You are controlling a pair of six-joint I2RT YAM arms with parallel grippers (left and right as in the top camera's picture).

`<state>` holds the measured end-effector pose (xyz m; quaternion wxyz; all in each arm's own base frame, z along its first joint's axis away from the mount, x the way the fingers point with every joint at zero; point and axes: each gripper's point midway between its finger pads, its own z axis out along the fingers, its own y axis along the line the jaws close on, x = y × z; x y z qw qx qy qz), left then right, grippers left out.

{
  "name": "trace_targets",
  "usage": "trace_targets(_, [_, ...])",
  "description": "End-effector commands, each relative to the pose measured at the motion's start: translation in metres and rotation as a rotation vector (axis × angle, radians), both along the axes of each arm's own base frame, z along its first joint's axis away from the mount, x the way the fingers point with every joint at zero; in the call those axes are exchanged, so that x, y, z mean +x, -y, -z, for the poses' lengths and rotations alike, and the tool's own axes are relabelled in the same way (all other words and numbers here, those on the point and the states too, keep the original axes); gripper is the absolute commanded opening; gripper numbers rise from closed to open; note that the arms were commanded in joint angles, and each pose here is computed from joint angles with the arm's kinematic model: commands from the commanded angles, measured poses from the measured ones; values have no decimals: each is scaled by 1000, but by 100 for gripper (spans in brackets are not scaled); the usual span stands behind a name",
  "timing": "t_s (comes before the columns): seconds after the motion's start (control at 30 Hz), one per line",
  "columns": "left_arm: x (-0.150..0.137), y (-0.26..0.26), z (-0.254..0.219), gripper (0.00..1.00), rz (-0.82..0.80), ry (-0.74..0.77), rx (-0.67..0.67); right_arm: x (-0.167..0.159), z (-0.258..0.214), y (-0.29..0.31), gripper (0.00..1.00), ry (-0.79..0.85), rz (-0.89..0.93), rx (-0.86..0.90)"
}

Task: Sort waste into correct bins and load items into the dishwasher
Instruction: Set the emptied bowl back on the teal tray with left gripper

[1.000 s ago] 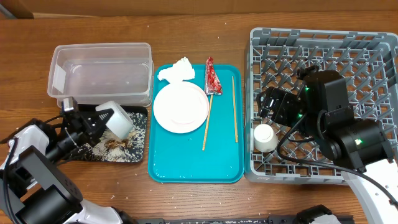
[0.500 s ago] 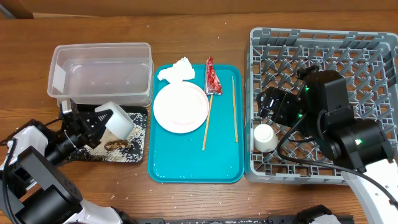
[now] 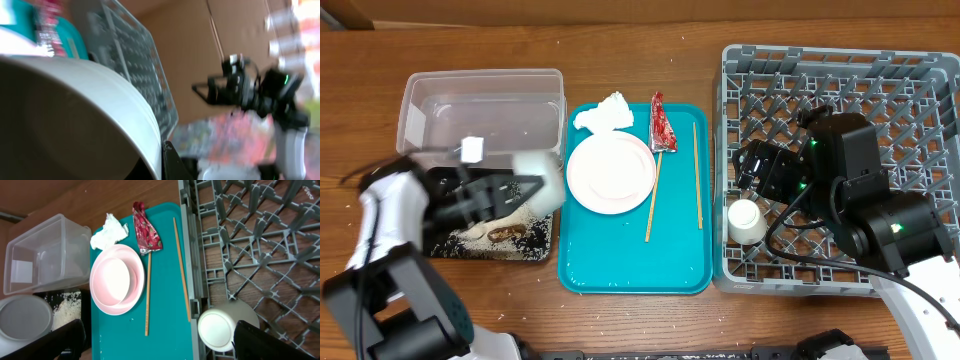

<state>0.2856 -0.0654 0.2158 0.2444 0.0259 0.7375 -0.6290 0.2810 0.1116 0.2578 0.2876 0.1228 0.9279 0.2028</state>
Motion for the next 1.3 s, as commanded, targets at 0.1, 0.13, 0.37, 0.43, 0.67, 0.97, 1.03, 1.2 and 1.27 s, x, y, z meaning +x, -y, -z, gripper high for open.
trace_targets(0.1, [4, 77, -21, 4, 270, -14, 62, 0, -6, -2, 98, 15, -5, 7])
trace_targets(0.13, [4, 89, -20, 4, 307, -30, 79, 0, -6, -2, 98, 14, -5, 7])
trace_targets(0.37, [-12, 128, 63, 4, 322, -379, 716, 1, -7, -2, 99, 16, -4, 7])
trace_targets(0.43, [-30, 132, 81, 5, 328, -426, 885, 1, -7, -2, 100, 16, -4, 7])
trace_targets(0.67, [-70, 118, 138, 4, 160, -445, 1414, 1, -7, -2, 100, 16, -4, 7])
trace_targets(0.97, [-66, 108, 172, 48, 8, -388, 1505, 0, -6, -1, 100, 12, -4, 6])
trace_targets(1.03, [-58, 113, 167, 64, 6, -355, 1495, 0, -6, -1, 100, 13, -4, 6])
trace_targets(1.2, [-31, 129, 123, 75, -2, -281, 1440, 0, -6, -1, 100, 13, -4, 5])
trace_targets(1.27, [-7, 138, 96, 82, -24, -205, 1393, 0, -6, -1, 100, 13, -4, 6])
